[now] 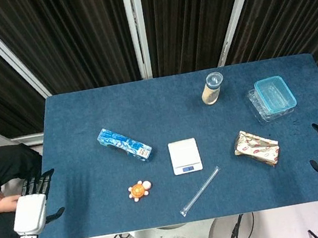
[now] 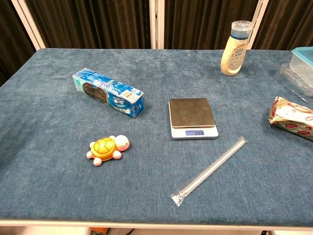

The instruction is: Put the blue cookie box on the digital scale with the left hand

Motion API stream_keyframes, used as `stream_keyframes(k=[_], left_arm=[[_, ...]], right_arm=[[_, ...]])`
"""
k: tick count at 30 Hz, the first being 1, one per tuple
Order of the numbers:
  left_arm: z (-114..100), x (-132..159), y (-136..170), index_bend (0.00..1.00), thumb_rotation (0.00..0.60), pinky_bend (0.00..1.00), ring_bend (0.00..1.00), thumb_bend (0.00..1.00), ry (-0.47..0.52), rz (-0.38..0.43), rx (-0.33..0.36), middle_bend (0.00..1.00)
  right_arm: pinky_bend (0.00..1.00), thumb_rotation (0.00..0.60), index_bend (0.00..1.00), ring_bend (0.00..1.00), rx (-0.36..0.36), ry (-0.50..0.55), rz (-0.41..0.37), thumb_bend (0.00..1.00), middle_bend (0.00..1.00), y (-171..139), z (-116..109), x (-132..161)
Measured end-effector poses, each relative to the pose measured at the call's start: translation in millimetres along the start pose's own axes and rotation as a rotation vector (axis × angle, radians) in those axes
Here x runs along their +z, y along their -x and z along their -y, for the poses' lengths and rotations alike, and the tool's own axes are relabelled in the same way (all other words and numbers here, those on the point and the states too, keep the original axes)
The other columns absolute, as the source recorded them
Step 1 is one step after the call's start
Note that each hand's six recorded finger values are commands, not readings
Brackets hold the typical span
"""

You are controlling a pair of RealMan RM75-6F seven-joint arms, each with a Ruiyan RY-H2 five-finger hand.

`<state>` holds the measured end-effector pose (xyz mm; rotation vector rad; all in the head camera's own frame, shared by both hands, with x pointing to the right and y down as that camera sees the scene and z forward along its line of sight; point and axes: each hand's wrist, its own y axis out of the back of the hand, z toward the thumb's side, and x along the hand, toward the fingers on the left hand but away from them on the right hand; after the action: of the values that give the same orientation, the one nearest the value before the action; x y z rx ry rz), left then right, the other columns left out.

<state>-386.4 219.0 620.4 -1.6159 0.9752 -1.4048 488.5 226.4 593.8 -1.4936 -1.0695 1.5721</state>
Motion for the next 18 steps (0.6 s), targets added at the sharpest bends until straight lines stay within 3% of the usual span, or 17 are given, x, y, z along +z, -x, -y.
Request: stream_keyframes(k=[10, 18], left_arm=[[0, 2, -3, 0.04, 0.600, 0.00, 0.00, 0.07, -0.004, 0.012, -0.003, 0.11], [-5, 28, -44, 0.04, 0.600, 0.00, 0.00, 0.07, 0.015, 0.123, -0.018, 0.11]], right_arm=[[0.00, 0.600, 0.00, 0.00, -0.002, 0.001, -0.002, 0.16, 0.00, 1, -1, 2], [0.00, 0.600, 0.00, 0.00, -0.024, 0.000, -0.004, 0.16, 0.00, 5, -10, 5]])
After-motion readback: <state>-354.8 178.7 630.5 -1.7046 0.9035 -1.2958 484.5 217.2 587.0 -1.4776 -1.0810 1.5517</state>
